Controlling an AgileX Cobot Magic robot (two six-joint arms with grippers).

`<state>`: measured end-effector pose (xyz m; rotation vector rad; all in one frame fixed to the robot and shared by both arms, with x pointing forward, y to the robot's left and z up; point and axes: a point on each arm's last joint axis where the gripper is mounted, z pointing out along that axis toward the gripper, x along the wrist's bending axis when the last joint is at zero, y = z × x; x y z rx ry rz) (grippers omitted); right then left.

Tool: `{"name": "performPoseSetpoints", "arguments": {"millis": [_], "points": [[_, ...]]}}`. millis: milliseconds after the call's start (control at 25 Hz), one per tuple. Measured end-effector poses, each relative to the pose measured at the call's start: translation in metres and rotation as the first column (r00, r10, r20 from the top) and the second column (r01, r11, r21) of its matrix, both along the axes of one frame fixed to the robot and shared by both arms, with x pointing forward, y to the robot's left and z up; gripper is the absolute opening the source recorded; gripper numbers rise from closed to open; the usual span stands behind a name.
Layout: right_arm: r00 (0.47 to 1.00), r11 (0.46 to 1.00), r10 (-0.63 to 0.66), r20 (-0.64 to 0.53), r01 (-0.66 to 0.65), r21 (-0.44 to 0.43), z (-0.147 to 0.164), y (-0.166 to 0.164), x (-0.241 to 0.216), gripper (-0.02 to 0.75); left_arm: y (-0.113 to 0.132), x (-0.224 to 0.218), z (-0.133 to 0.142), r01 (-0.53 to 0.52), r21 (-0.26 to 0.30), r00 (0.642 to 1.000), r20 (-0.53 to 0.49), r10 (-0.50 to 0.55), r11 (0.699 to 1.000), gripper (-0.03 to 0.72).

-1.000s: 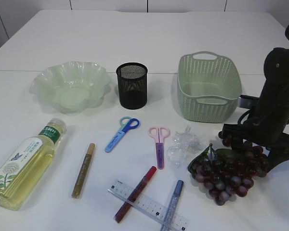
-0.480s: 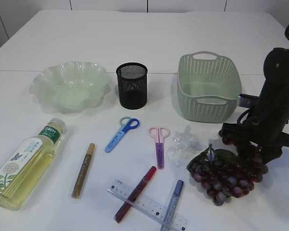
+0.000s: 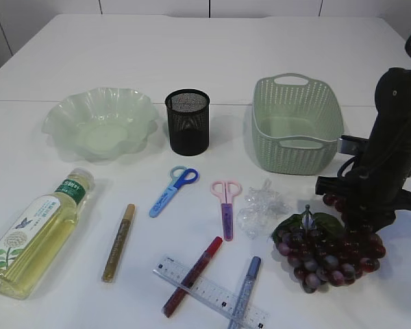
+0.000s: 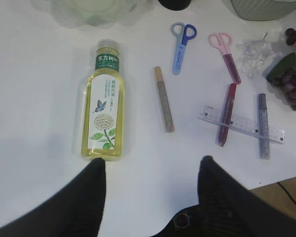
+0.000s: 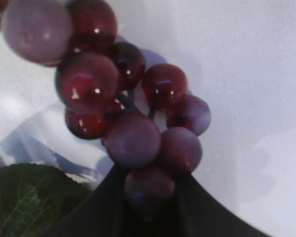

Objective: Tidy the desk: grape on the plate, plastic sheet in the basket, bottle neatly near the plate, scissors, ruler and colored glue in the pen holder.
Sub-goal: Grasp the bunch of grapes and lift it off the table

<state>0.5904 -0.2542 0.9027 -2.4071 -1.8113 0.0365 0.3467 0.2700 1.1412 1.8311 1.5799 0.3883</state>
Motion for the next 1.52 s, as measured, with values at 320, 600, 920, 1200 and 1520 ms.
{"name": "performPoseSetpoints", "arguments": {"millis": [320,600,920,1200,1520], "points": [[1.0,1.0,0.007,0.03,-0.007,0.002,0.02,0.0,-0.003,0.156,0.0,0.0,0.0,0.0,0.0,1.0,-0.002,0.0,1.0,0.434],[0.997,1.0,0.019,0.075,-0.02,0.009,0.049,-0.001,-0.01,0.155,0.0,0.0,0.0,0.001,-0.001,1.0,-0.002,-0.001,1.0,0.434],[0.987,0.999,0.042,0.155,-0.045,0.016,0.092,-0.002,-0.024,0.154,0.0,0.0,0.0,0.001,-0.001,1.0,-0.002,-0.001,1.0,0.434],[0.976,0.997,0.066,0.208,-0.071,0.015,0.122,-0.003,-0.038,0.153,0.0,0.0,0.0,0.002,-0.001,1.0,-0.006,-0.002,1.0,0.434],[0.948,0.993,0.093,0.303,-0.111,0.042,0.157,-0.002,-0.057,0.153,-0.002,-0.002,-0.001,0.02,-0.012,1.0,-0.015,-0.02,1.0,0.434]]}}
